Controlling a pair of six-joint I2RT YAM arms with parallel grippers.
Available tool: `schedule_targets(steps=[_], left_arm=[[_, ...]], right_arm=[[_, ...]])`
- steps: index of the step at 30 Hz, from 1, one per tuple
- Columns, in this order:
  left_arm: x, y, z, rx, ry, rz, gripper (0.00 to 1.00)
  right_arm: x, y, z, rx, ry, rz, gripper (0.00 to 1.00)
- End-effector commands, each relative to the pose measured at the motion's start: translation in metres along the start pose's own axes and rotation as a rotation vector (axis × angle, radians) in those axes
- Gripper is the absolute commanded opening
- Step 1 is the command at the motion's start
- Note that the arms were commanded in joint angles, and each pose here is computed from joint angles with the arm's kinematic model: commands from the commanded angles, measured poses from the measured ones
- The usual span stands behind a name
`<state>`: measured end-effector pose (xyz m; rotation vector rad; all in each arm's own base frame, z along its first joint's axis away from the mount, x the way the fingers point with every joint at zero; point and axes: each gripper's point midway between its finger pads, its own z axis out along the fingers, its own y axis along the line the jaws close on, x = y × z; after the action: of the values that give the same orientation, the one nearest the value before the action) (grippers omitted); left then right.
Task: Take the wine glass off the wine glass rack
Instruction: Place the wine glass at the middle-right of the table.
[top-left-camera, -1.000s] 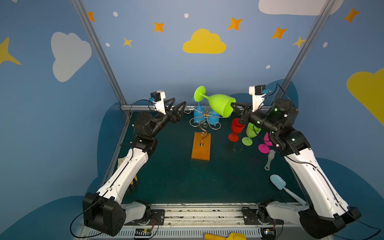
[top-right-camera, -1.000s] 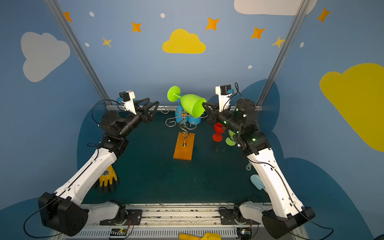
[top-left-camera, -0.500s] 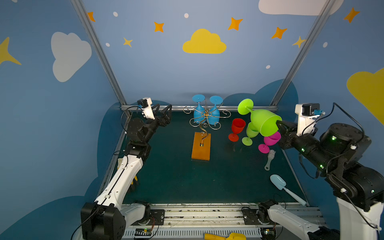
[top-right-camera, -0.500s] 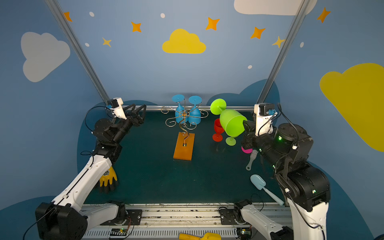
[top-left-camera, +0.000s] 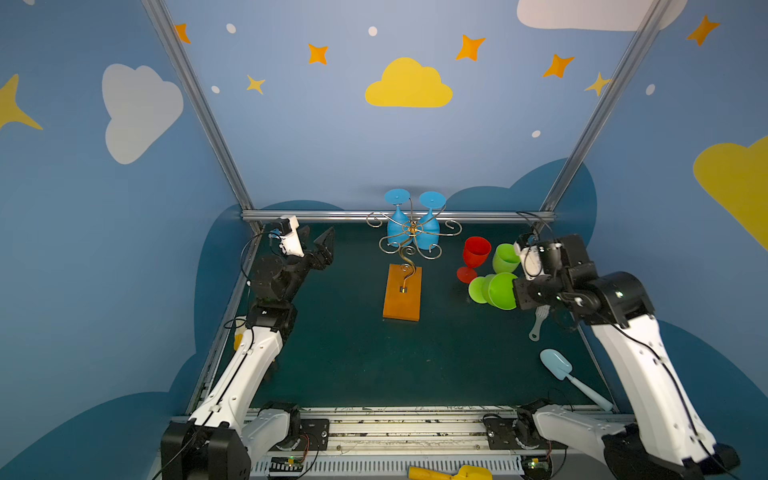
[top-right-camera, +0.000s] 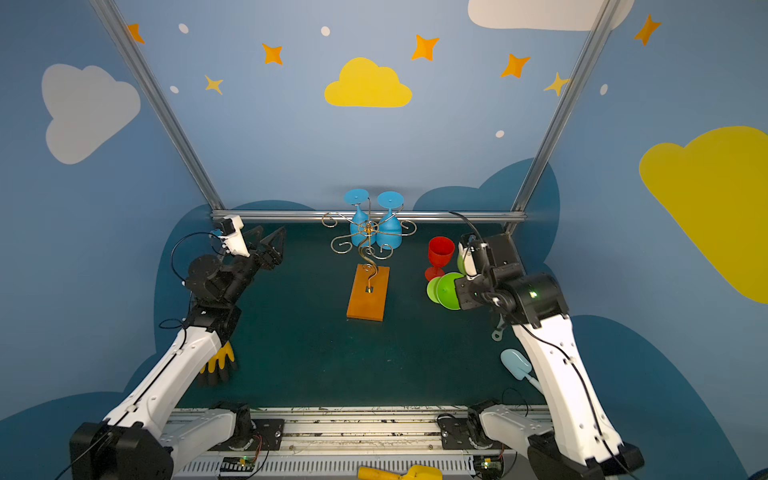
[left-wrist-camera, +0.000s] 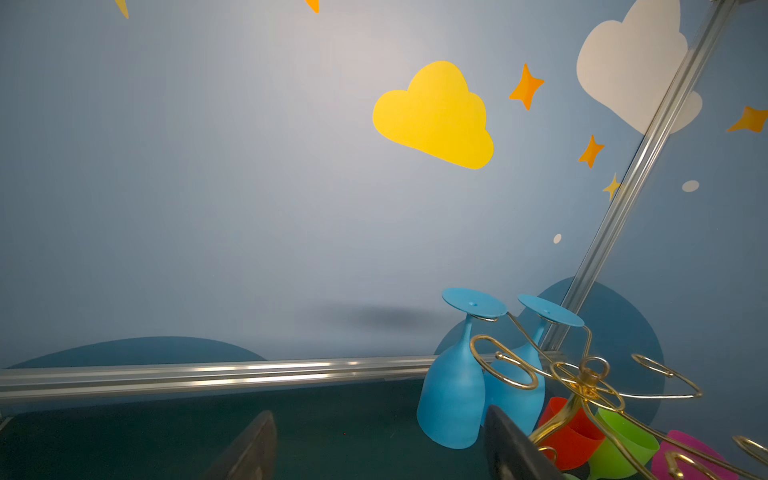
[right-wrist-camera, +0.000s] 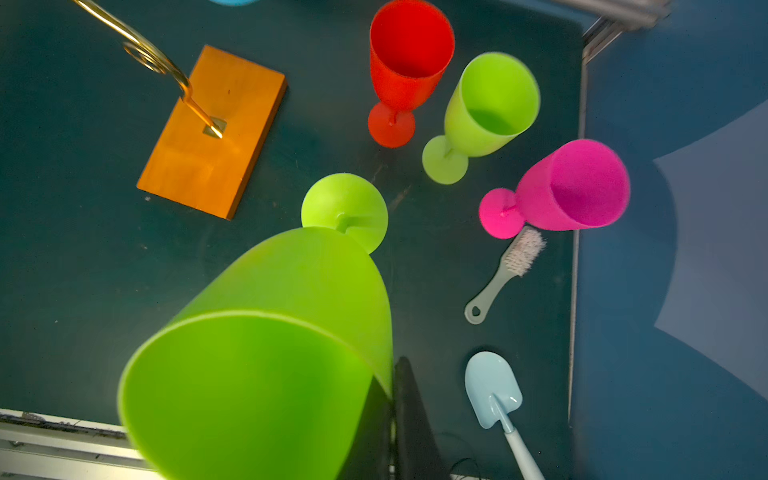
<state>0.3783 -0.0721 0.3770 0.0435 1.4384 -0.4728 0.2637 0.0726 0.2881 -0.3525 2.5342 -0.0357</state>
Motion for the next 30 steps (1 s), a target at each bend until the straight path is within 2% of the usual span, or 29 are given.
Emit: schedule_targets(steps=[1,8,15,21,27,30], left_arm=[[-0.012,0.0,-0.006,-0.008,-0.038,0.035,0.77],[-0.013,0.0,-0.009,-0.013,-0.045,0.031,0.77],[-0.015,0.004,-0.011,-0.023,-0.05,0.019,0.77],[-0.016,0.006,-0.013,-0.028,-0.054,0.009,0.77],[-0.019,0.008,-0.016,-0.033,-0.061,0.011,0.77],[-0.021,0.009,-0.017,-0.039,-0.066,0.012,0.77]], right_arm=[[-0.016,0.01,0.02,-0.064,-0.025,0.028,0.0],[-0.021,0.01,0.082,-0.054,0.075,0.044,0.0],[-0.031,0.011,0.124,-0.057,0.117,0.064,0.0],[-0.034,0.008,0.15,-0.039,0.219,0.081,0.0],[-0.026,0.008,0.167,-0.008,0.433,0.134,0.0],[-0.032,0.015,0.17,-0.046,0.407,0.143,0.0]])
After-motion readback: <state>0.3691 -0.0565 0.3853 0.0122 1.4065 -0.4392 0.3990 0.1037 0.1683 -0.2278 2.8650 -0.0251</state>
